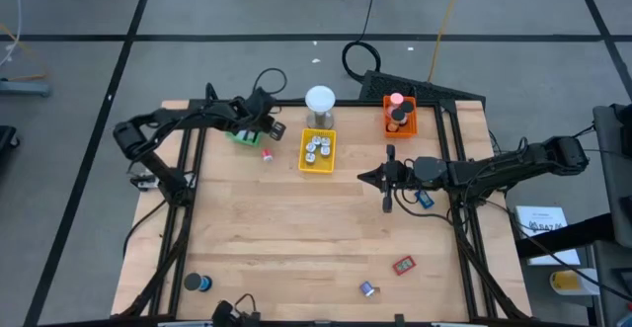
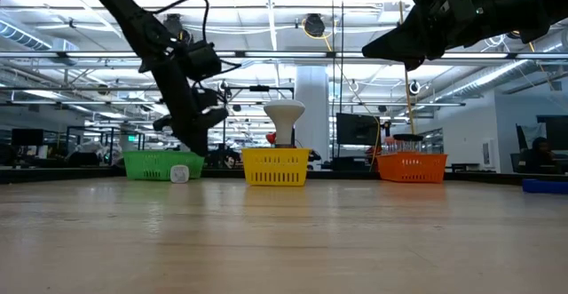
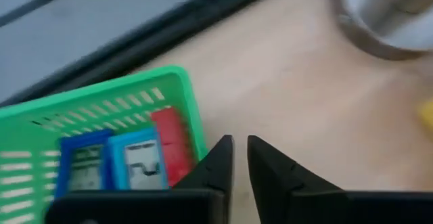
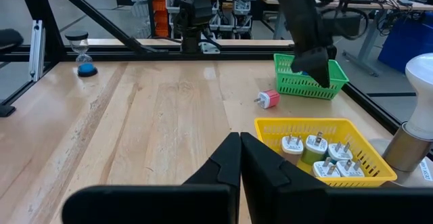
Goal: Pick & Place Office items
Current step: Adjust the green bin, then put the pink charger adapter into the yellow bin
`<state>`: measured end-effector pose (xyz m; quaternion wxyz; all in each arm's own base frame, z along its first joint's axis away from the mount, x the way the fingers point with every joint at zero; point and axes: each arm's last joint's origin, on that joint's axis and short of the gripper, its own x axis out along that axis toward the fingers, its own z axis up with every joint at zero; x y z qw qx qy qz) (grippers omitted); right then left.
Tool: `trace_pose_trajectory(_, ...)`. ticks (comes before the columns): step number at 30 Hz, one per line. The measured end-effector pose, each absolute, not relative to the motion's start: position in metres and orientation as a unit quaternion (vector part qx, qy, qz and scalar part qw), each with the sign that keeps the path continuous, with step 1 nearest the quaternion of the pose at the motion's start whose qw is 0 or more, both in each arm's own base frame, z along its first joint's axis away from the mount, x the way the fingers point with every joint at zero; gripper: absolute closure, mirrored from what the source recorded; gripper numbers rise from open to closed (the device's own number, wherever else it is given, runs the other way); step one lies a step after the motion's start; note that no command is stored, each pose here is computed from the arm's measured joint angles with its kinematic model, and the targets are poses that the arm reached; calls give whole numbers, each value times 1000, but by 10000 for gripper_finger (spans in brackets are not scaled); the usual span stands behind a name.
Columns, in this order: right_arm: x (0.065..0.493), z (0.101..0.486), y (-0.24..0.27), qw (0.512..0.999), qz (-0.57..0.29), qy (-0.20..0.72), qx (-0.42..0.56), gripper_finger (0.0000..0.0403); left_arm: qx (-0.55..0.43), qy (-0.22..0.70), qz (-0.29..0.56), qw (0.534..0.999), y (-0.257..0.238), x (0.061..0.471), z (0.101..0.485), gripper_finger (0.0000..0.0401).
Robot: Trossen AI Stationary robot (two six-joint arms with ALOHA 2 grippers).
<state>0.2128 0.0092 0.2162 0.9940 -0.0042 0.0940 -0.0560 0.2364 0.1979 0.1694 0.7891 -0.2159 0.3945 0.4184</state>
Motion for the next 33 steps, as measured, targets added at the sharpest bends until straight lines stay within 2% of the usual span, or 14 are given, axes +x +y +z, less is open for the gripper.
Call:
trace_pose_trajectory(6,213,216,9,994,-56,94,-4,403,-197,381,474,769,205,233,169,370)
trace_pose_trajectory(19,213,216,9,994,-56,94,-4,403,-161,355,507,769,211,234,175,371)
trace_pose_trajectory(24,213,216,9,994,-56,94,-5,403,-118,393,440,799,193,238,185,371)
trace_pose_trajectory(33,213,216,9,994,-57,94,-5,403,-21,434,262,862,111,258,215,371)
